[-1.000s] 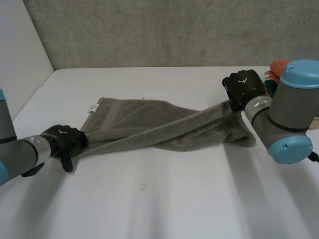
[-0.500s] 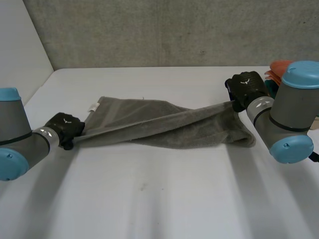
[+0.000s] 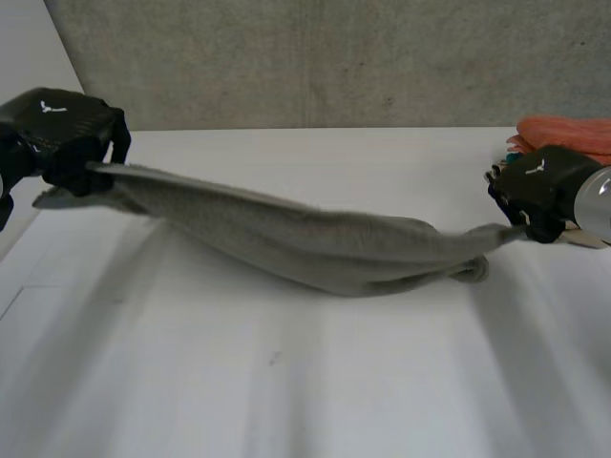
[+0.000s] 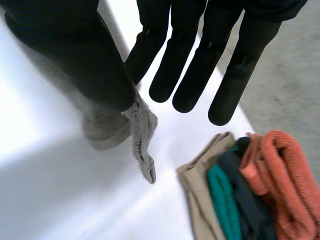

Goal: Fold the laundry.

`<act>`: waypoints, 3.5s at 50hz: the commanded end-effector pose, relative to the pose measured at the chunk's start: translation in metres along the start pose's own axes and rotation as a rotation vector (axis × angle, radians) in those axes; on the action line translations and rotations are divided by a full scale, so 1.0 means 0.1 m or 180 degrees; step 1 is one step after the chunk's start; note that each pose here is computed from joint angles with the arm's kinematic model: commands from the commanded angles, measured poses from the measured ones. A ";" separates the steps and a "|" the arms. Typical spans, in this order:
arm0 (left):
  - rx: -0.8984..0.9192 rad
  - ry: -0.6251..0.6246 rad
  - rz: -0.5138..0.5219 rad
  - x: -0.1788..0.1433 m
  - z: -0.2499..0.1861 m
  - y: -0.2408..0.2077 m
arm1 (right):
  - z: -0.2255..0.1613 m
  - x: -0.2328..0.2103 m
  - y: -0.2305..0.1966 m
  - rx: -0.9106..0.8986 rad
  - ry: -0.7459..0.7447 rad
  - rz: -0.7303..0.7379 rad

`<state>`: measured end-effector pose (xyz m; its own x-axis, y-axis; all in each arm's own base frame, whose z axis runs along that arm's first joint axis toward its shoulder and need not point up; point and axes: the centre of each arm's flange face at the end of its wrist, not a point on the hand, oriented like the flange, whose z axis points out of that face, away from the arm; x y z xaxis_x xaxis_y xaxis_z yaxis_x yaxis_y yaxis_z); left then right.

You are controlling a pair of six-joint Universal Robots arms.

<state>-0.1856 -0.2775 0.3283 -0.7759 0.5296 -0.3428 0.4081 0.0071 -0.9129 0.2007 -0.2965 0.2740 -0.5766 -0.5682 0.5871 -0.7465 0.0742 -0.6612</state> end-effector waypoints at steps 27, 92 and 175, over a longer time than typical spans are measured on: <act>-0.0864 -0.0003 0.0183 0.20 1.26 0.96 | 1.20 -0.28 0.34 -0.0347 -0.0181 0.0672; 0.2273 -0.1326 0.0144 -0.96 1.30 -0.83 | 0.84 0.97 -1.46 0.2921 0.2424 0.0495; -0.1224 0.0123 0.0554 0.18 1.42 1.23 | 1.78 -0.38 0.06 0.0986 0.0946 -0.0038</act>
<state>-0.2091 -0.3702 0.1859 -0.6421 0.6152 -0.4575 0.7060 0.2419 -0.6656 0.2597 -0.4016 0.1759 -0.6671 -0.3565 0.6541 -0.6641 -0.1131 -0.7390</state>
